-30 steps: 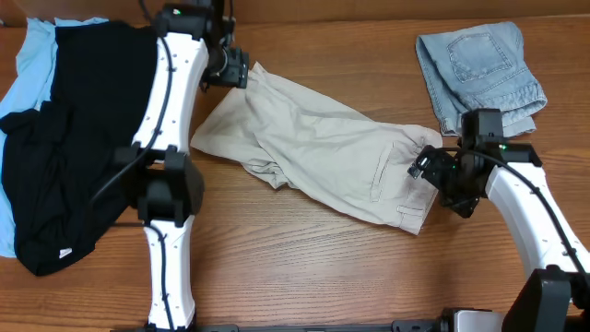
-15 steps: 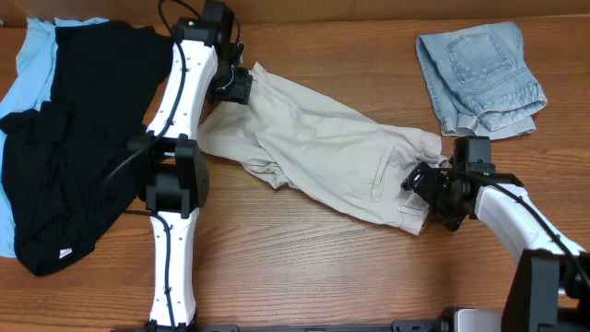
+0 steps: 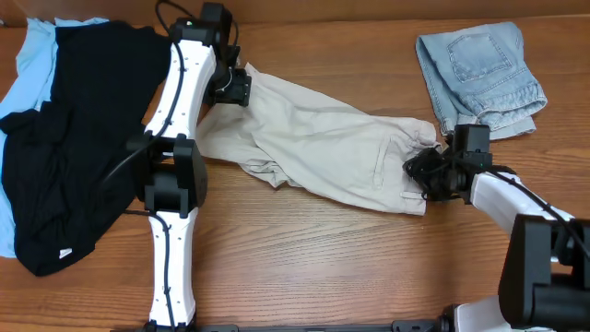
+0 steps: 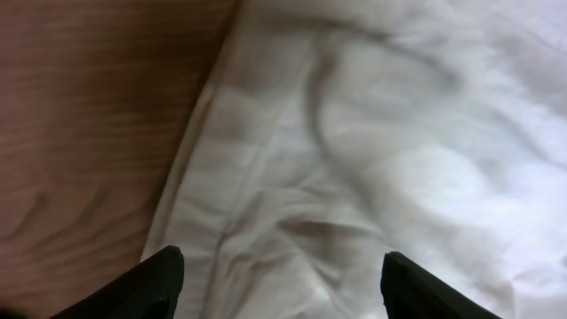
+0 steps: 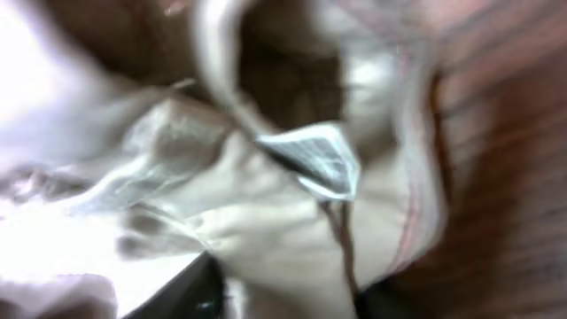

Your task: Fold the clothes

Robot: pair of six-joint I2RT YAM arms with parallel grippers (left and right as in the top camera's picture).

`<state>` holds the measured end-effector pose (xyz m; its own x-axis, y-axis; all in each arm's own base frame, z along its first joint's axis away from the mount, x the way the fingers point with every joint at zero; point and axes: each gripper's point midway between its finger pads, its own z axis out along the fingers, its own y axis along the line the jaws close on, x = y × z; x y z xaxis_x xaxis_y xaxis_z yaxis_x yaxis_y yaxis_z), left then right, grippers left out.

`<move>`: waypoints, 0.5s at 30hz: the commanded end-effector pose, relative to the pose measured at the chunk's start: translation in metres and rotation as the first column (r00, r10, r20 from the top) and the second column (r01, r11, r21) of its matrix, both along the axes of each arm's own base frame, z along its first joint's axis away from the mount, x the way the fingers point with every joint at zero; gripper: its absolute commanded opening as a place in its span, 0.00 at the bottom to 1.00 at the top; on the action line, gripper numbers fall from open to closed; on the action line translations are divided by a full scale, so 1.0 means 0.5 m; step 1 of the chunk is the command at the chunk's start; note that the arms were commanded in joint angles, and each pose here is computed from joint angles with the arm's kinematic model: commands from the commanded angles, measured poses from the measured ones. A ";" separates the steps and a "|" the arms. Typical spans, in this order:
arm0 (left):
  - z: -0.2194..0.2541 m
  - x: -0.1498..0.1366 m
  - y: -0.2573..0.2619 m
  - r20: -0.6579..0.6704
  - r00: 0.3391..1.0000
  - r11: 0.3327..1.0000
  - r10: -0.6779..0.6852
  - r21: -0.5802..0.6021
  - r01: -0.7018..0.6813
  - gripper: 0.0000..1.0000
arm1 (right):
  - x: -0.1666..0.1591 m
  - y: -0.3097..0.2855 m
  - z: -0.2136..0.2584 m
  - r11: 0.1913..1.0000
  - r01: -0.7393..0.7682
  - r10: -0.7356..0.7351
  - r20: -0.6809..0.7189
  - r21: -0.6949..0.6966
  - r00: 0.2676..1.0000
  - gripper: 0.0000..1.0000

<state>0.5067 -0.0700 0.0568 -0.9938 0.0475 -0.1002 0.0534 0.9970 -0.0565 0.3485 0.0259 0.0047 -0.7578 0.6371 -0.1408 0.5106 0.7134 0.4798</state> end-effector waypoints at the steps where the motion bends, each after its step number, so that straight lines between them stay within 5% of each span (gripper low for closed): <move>1: 0.005 -0.004 0.076 -0.022 0.989 0.989 0.149 0.006 -0.149 0.73 | -0.011 -0.004 -0.037 0.999 -0.038 0.038 -0.035 -0.010 0.999 0.30; 8: 0.007 -0.044 0.122 -0.123 0.970 0.974 0.209 -0.064 -0.218 0.70 | 0.071 0.007 0.053 0.957 -0.276 0.286 0.119 -0.093 0.951 0.24; 15: 0.020 -0.079 0.077 -0.177 0.984 0.971 0.029 -0.227 -0.069 0.68 | 0.103 -0.024 0.154 0.912 -0.379 0.397 0.107 -0.160 0.911 0.24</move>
<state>0.4702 -0.0026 0.0585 -0.9881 -0.1303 0.0811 -0.1424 0.9756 -0.1669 0.3772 0.0261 0.0479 -0.9059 0.3646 -0.2152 0.2453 0.8663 0.4351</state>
